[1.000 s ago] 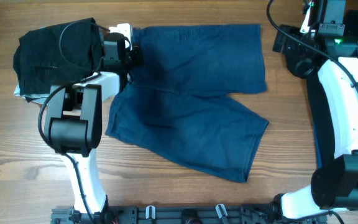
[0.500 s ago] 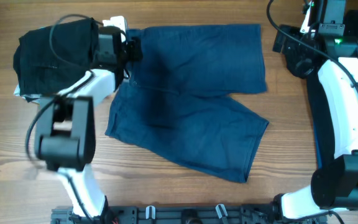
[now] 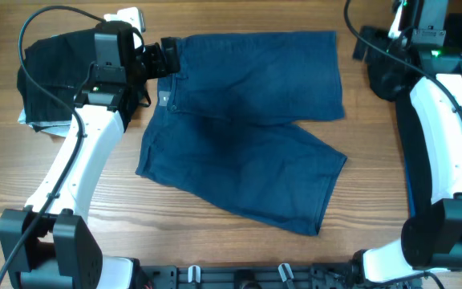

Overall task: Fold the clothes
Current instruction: 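Drag the waistband up-left with the left gripper to straighten the shorts, then reach the right gripper to the right leg hem of the shorts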

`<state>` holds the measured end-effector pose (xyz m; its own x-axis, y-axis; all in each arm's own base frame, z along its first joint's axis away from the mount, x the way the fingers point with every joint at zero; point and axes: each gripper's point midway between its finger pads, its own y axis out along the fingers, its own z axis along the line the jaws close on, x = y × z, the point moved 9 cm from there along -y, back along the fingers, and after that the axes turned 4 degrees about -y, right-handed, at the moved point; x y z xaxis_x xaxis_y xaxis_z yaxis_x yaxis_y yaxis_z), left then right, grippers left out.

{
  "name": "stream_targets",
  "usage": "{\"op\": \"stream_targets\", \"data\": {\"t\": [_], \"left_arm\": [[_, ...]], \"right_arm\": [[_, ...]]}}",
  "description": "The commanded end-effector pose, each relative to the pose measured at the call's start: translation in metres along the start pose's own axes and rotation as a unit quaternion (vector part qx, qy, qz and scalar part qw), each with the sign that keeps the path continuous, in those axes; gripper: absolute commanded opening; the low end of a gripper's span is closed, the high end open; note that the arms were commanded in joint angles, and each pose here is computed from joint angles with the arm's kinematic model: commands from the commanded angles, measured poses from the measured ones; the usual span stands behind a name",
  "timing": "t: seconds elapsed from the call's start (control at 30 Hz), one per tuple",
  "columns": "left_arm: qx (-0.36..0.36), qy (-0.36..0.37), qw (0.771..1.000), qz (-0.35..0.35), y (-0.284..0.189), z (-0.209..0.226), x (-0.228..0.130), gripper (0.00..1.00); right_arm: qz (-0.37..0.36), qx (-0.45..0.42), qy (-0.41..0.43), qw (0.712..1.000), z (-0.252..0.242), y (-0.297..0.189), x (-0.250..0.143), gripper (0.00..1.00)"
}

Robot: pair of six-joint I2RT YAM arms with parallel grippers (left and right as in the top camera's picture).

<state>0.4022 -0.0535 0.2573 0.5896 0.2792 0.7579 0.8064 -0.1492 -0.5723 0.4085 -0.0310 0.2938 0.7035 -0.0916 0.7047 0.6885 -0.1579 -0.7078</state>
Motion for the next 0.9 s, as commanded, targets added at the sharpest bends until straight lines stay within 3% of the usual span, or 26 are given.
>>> {"op": "stream_targets", "data": {"t": [0.0,0.07,0.17,0.23,0.53,0.63,0.7,0.87], "left_arm": [[0.002,-0.004,1.000,0.000,-0.001,0.001,0.000,1.00],[0.003,-0.004,1.000,0.000,-0.001,0.001,0.000,1.00],[0.003,-0.004,1.000,0.001,-0.001,0.001,0.000,1.00],[0.003,-0.004,1.000,0.001,-0.001,0.001,0.000,1.00],[0.003,-0.004,1.000,0.001,-0.001,0.001,0.000,1.00],[0.003,-0.004,1.000,0.001,-0.001,0.001,0.000,1.00],[0.003,-0.004,1.000,0.001,-0.001,0.001,0.000,1.00],[0.003,-0.004,1.000,0.001,-0.001,0.001,0.000,1.00]], "right_arm": [[0.035,0.050,0.000,0.998,0.010,0.004,-0.010,1.00],[0.094,0.083,-0.010,0.992,0.015,0.001,-0.028,1.00],[0.168,0.068,-0.029,0.983,0.010,-0.005,-0.051,1.00],[0.204,0.031,0.019,0.978,0.001,-0.011,-0.061,1.00],[0.290,0.089,0.056,0.951,-0.013,-0.010,-0.104,0.96],[0.317,0.121,0.076,0.938,-0.017,0.001,-0.128,0.74],[0.328,0.163,0.084,0.927,-0.016,0.005,-0.142,0.54],[0.344,0.183,0.093,0.916,-0.015,0.021,-0.177,0.50]]}}
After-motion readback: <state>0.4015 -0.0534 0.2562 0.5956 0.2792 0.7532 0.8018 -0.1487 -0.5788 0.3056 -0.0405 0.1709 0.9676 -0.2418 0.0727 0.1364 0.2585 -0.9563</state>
